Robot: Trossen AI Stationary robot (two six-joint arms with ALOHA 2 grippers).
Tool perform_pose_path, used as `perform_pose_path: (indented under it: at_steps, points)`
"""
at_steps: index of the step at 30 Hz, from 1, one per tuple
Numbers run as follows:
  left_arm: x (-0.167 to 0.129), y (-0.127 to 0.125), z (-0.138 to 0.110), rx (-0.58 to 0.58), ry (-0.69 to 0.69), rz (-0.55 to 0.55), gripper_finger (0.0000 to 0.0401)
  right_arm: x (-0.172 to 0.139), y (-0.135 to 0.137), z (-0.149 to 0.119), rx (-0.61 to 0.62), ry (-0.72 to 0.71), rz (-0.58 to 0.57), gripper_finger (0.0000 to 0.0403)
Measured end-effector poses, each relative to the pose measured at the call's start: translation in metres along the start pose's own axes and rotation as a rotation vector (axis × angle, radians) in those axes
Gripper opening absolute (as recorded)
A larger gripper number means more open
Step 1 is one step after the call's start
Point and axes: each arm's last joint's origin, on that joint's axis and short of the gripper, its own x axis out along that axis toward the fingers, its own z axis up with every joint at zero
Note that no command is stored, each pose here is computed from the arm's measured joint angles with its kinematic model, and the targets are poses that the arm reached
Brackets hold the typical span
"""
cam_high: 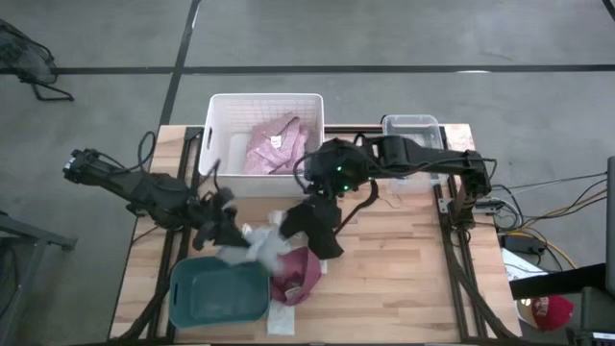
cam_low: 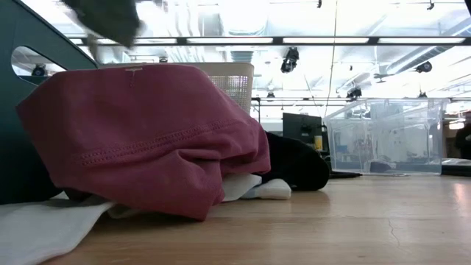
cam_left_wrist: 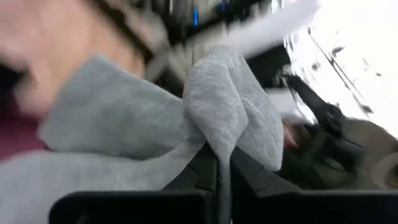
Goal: Pick & Place Cloths
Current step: Put the gray boxer into the blue bin
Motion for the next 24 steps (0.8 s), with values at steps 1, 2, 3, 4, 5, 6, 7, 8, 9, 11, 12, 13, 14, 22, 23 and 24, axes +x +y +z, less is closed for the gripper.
perform_pose_path:
  at_steps: [1, 2, 3, 4, 5, 6, 7, 8, 9, 11, 12, 13, 14, 22, 23, 24]
  points:
    - [0.001, 0.001, -0.003, -0.066, 0.068, -0.002, 0.0016, 0.004, 0.000, -0.003, 0.000, 0.016, -0.003, 0.0135]
    - [0.002, 0.003, -0.007, -0.130, 0.138, 0.002, 0.0014, 0.008, 0.000, -0.006, -0.004, 0.033, -0.004, 0.0140]
    - [0.004, 0.005, -0.011, -0.192, 0.212, 0.014, 0.0014, 0.012, 0.001, -0.009, -0.010, 0.049, -0.005, 0.0145]
    - [0.005, 0.007, -0.015, -0.248, 0.274, 0.036, 0.0014, 0.017, 0.002, -0.011, -0.022, 0.061, -0.004, 0.0150]
    - [0.007, 0.010, -0.019, -0.295, 0.323, 0.064, 0.0014, 0.022, 0.003, -0.015, -0.036, 0.072, -0.002, 0.0153]
    - [0.008, 0.012, -0.023, -0.331, 0.362, 0.095, 0.0014, 0.027, 0.005, -0.018, -0.052, 0.081, 0.001, 0.0156]
    - [0.010, 0.014, -0.026, -0.360, 0.396, 0.125, 0.0015, 0.032, 0.006, -0.021, -0.071, 0.090, 0.004, 0.0158]
    - [0.012, 0.017, -0.030, -0.382, 0.432, 0.157, 0.0015, 0.038, 0.007, -0.025, -0.087, 0.099, 0.006, 0.0160]
    - [0.015, 0.019, -0.034, -0.401, 0.465, 0.189, 0.0015, 0.043, 0.008, -0.028, -0.101, 0.106, 0.009, 0.0161]
    - [0.021, 0.025, -0.040, -0.426, 0.516, 0.253, 0.0015, 0.054, 0.009, -0.035, -0.114, 0.114, 0.013, 0.0164]
    - [0.024, 0.028, -0.043, -0.428, 0.532, 0.278, 0.0015, 0.060, 0.009, -0.038, -0.115, 0.115, 0.016, 0.0164]
    - [0.027, 0.030, -0.046, -0.423, 0.543, 0.303, 0.0016, 0.064, 0.010, -0.041, -0.112, 0.115, 0.018, 0.0165]
    - [0.031, 0.034, -0.048, -0.411, 0.553, 0.332, 0.0016, 0.069, 0.010, -0.045, -0.104, 0.118, 0.025, 0.0164]
    - [0.063, 0.061, -0.065, -0.416, 0.608, 0.523, 0.0026, 0.099, 0.023, -0.069, -0.131, 0.107, 0.099, 0.0140]
    - [0.067, 0.064, -0.067, -0.418, 0.615, 0.541, 0.0033, 0.102, 0.025, -0.073, -0.156, 0.112, 0.106, 0.0137]
    - [0.070, 0.066, -0.070, -0.419, 0.623, 0.558, 0.0041, 0.104, 0.028, -0.077, -0.180, 0.123, 0.110, 0.0136]
